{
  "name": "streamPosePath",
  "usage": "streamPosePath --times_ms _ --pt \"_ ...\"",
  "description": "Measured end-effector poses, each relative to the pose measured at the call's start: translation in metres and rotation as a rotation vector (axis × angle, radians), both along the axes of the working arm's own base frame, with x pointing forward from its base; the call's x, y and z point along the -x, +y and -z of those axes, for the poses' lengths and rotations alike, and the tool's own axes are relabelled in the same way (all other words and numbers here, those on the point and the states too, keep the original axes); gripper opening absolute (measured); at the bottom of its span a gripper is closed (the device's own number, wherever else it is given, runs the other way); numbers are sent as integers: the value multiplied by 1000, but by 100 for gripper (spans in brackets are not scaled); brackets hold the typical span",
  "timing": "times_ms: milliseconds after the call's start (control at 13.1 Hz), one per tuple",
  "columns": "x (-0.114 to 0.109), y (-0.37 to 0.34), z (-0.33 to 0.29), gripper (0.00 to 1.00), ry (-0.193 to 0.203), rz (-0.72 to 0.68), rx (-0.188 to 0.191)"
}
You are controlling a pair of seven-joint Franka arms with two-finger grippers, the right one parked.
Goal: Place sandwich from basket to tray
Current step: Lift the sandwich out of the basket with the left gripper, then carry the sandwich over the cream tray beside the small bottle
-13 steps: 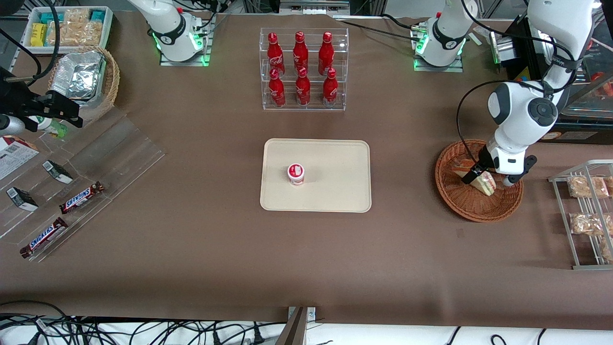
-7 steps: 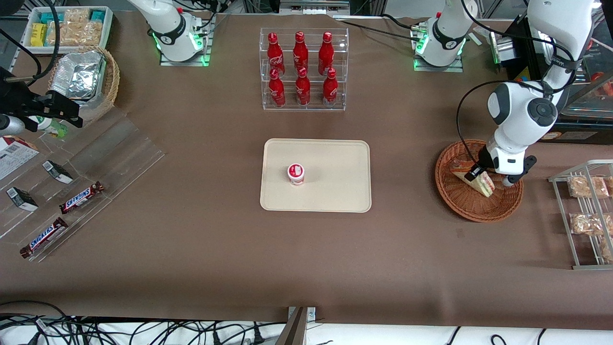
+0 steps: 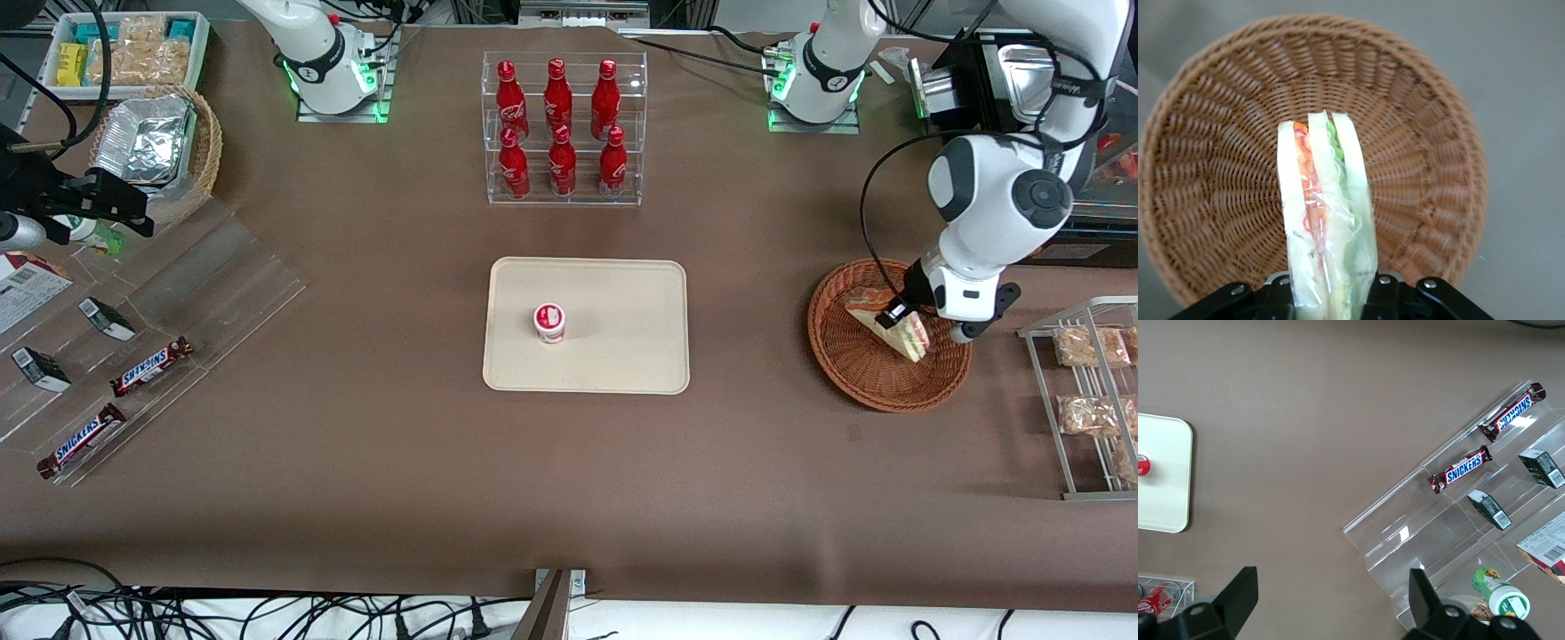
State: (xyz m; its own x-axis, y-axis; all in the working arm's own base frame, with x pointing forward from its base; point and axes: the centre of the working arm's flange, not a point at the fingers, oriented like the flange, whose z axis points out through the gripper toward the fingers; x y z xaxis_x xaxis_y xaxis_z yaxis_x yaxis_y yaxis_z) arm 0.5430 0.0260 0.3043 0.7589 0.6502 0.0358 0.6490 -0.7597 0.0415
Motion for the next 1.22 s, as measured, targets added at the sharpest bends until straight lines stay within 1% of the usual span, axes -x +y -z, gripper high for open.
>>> streamPosePath --times_ms 76,153,229,305,458,611,763,916,1069,1221 --pt "-7 -3 -20 30 17 6 0" --pt "-13 -7 -40 27 42 16 1" --pt "-20 -12 -60 22 66 25 3" --pt "-26 -14 -79 19 84 30 3" --pt "-36 -15 -116 19 115 46 4" --pt "-41 -17 -147 19 139 102 6" --pt "-45 -35 -175 17 131 200 8" --pt "-46 -73 -190 16 115 308 11" --pt "-42 -122 -195 16 106 409 16" --pt "-32 -172 -195 16 106 498 23"
